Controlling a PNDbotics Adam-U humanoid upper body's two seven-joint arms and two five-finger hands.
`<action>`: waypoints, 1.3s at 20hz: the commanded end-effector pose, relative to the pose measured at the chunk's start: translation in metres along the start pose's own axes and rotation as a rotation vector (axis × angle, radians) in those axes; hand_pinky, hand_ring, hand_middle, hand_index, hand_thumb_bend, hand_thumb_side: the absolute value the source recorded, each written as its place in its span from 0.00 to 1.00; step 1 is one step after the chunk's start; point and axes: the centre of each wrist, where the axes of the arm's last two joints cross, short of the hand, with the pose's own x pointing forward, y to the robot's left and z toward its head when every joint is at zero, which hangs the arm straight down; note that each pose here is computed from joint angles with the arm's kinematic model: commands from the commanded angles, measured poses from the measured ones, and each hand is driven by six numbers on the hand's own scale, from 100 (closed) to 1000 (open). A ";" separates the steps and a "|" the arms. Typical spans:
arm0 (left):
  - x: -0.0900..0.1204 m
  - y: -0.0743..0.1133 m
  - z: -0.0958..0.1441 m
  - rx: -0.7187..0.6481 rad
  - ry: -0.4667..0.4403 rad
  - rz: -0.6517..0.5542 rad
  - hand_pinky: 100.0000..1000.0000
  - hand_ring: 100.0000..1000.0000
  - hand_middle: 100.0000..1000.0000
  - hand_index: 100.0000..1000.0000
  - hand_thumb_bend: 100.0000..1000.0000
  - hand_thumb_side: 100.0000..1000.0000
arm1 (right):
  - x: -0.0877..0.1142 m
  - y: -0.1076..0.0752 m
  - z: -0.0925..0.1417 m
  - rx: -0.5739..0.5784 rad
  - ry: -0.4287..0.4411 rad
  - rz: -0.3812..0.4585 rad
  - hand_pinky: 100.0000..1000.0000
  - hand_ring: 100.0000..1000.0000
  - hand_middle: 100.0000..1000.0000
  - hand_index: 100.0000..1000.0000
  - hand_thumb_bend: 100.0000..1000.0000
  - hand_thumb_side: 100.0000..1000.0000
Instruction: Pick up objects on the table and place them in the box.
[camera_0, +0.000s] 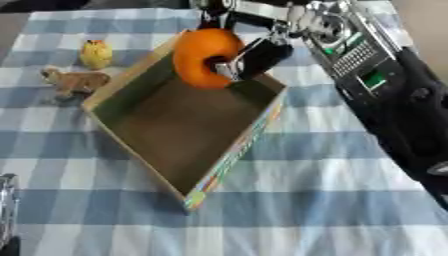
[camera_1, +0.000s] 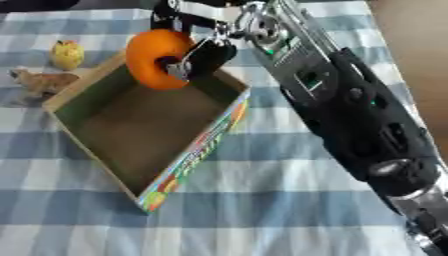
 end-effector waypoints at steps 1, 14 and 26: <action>0.007 -0.001 -0.005 -0.004 -0.029 0.019 0.43 0.52 0.54 0.67 0.00 0.76 | 0.005 0.001 -0.006 0.030 -0.014 0.021 0.63 0.77 0.39 0.59 0.00 0.00; 0.007 -0.001 -0.005 -0.003 -0.028 0.020 0.43 0.52 0.54 0.67 0.00 0.76 | -0.005 0.023 -0.021 0.237 0.010 0.080 0.70 0.87 0.62 0.79 0.00 0.03; 0.007 -0.001 -0.004 -0.002 -0.025 0.019 0.43 0.52 0.54 0.67 0.00 0.76 | -0.007 0.017 -0.019 0.248 -0.009 0.101 0.79 0.96 0.77 0.89 0.51 0.32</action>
